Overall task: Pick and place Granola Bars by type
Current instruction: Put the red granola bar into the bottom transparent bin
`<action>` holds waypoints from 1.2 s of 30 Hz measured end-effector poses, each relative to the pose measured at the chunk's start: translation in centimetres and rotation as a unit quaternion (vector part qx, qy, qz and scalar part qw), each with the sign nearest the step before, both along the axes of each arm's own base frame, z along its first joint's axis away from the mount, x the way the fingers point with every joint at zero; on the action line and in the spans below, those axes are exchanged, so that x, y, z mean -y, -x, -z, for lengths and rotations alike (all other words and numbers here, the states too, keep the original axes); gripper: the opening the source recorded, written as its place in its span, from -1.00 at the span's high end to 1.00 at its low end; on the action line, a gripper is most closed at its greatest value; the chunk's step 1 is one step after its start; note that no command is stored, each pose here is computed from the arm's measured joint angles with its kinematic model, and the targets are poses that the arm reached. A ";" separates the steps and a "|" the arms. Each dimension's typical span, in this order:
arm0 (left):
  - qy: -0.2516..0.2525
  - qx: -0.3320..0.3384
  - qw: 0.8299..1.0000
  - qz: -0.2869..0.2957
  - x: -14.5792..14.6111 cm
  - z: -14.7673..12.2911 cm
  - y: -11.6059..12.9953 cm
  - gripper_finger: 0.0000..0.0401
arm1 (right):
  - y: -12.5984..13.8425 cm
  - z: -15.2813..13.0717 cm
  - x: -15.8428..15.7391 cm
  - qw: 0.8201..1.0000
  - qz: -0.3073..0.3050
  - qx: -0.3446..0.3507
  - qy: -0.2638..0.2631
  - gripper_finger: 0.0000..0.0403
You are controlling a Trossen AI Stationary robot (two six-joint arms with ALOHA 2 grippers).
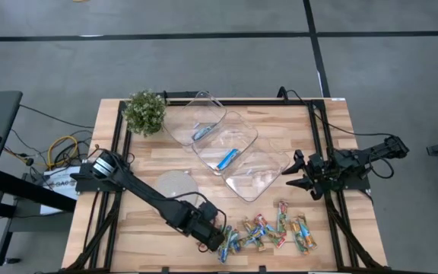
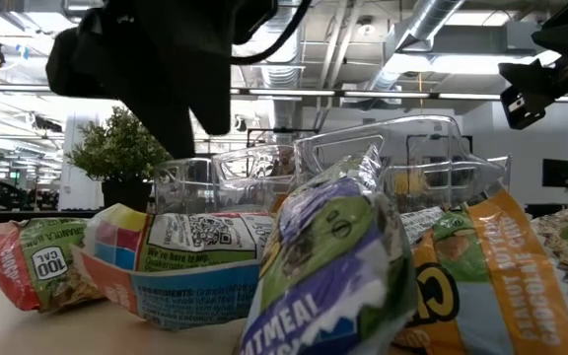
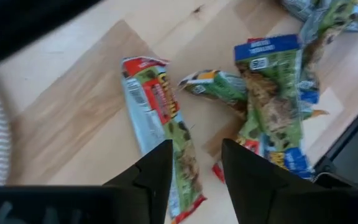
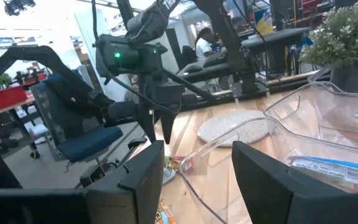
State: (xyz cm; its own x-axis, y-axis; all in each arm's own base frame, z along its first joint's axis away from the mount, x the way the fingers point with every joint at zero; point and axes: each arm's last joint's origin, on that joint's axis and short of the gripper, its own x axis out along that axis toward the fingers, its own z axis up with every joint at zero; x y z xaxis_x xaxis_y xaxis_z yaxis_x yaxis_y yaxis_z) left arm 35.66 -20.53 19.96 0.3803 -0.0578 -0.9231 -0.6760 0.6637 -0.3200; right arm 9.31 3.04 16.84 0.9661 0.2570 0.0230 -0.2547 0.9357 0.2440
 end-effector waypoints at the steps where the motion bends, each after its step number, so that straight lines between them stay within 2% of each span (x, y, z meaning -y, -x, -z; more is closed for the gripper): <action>1: -0.002 -0.002 1.000 0.000 0.0 0.0 0.0 0.31 | 0.0 0.0 0.0 1.000 0.000 0.000 0.000 0.09; 5: -0.012 -0.009 1.000 -0.005 -0.5 0.1 0.0 0.16 | 0.0 0.0 0.0 1.000 0.000 0.001 0.000 0.09; 9: 0.003 -0.015 1.000 -0.001 -0.5 0.4 -0.3 0.00 | 0.0 0.0 0.0 1.000 0.000 0.001 0.000 0.09; 14: 0.017 -0.030 0.999 0.007 -0.1 1.9 -0.7 -0.08 | 0.0 0.0 0.0 1.000 0.000 0.001 0.000 0.09; 22: 0.010 -0.062 0.998 0.031 0.1 4.4 -1.1 -0.03 | 0.0 0.0 0.0 1.000 0.000 0.001 0.000 0.09; 36: -0.004 -0.086 0.995 0.045 -0.3 5.5 -1.2 0.14 | 0.0 0.0 0.0 1.000 0.000 -0.001 0.000 0.09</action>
State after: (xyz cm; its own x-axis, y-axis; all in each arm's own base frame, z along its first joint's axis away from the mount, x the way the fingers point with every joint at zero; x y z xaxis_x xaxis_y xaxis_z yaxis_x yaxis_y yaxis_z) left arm 36.88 -20.23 14.47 0.2104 -0.0766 -0.9746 -0.6579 0.7263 -0.1991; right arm 9.30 3.03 16.82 0.9661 0.2572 0.0215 -0.2545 0.9358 0.2439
